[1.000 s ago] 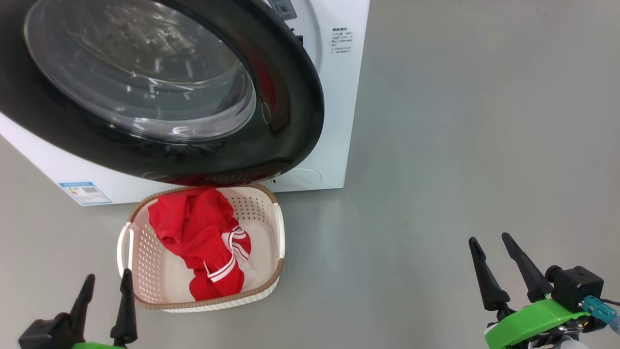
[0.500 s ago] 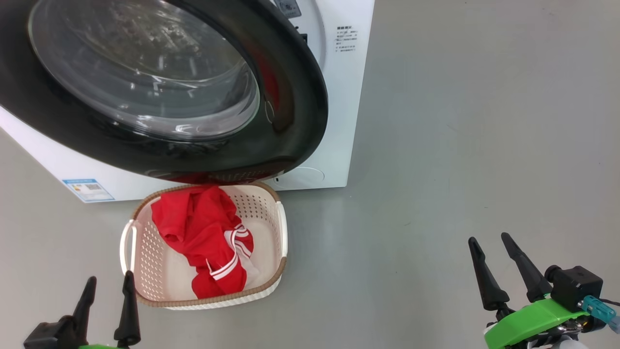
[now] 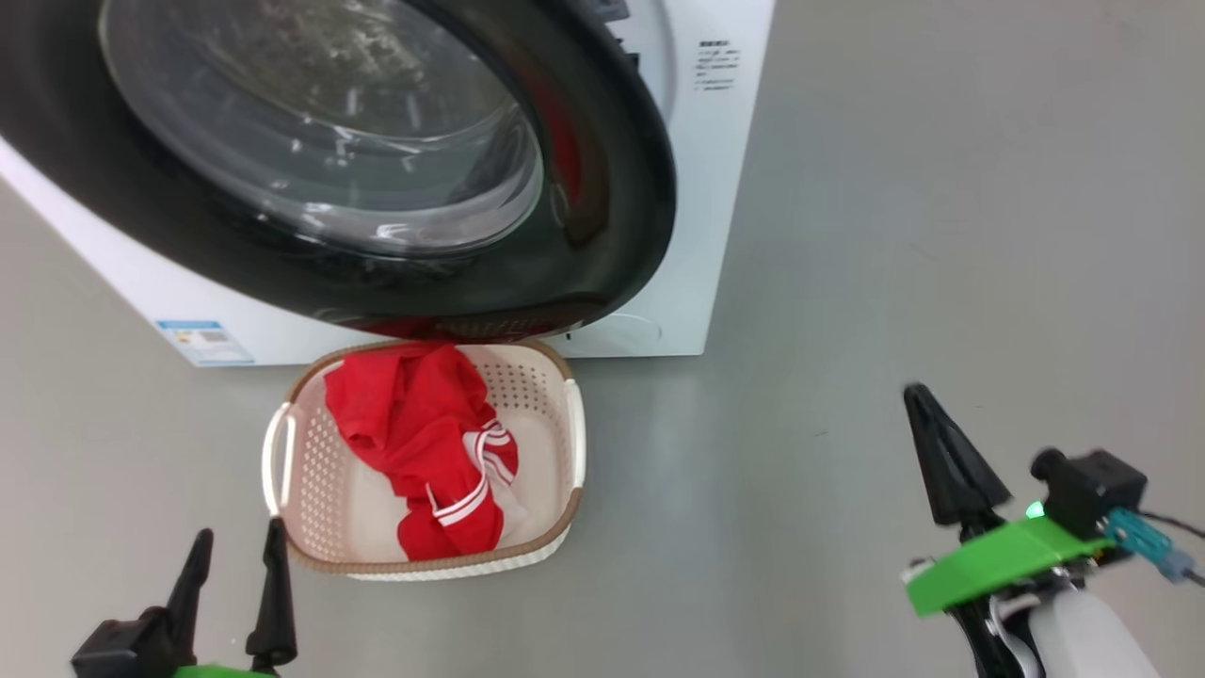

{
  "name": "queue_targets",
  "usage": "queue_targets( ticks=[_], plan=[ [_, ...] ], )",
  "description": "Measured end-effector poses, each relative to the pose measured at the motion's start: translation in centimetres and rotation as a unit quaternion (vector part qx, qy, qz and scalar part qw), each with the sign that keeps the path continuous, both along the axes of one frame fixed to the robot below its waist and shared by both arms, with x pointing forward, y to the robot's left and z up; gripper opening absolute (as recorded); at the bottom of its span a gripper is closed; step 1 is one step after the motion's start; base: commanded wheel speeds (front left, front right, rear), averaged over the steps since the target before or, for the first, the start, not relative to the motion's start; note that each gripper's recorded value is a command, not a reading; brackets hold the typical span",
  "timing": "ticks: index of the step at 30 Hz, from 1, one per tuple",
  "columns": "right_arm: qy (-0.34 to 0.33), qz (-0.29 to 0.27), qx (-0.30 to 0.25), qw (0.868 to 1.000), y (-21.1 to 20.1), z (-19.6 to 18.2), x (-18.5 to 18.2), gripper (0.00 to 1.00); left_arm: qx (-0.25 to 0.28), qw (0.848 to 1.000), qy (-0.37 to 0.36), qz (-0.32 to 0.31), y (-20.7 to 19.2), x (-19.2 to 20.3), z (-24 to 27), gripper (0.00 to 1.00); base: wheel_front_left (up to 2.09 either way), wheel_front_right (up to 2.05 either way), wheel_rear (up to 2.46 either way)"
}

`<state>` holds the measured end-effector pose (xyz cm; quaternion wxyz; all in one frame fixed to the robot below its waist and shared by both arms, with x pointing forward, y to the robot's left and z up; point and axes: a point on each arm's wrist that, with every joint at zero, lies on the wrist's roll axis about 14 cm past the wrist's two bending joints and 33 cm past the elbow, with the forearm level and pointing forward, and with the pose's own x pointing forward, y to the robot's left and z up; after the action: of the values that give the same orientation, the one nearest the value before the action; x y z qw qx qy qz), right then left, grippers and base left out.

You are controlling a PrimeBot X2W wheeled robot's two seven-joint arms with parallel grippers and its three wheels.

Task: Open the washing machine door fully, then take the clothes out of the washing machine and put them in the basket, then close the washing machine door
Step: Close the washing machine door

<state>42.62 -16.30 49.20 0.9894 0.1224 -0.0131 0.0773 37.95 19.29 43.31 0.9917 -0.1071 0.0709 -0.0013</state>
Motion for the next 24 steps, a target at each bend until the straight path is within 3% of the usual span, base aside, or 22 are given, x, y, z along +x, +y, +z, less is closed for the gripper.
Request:
queue_targets(
  ticks=[11,24],
  plan=[
    [-0.048,0.106,0.011,0.993,7.9,3.1,4.3,0.00,-0.004,1.000,-0.003,0.020,0.8,-0.1,0.2,1.00,0.00,0.00,0.00],
    [-0.018,0.168,0.012,0.986,12.9,1.0,9.6,0.00,-0.005,1.000,0.003,0.025,1.0,1.3,-0.3,1.00,0.00,0.00,0.00]
  ],
)
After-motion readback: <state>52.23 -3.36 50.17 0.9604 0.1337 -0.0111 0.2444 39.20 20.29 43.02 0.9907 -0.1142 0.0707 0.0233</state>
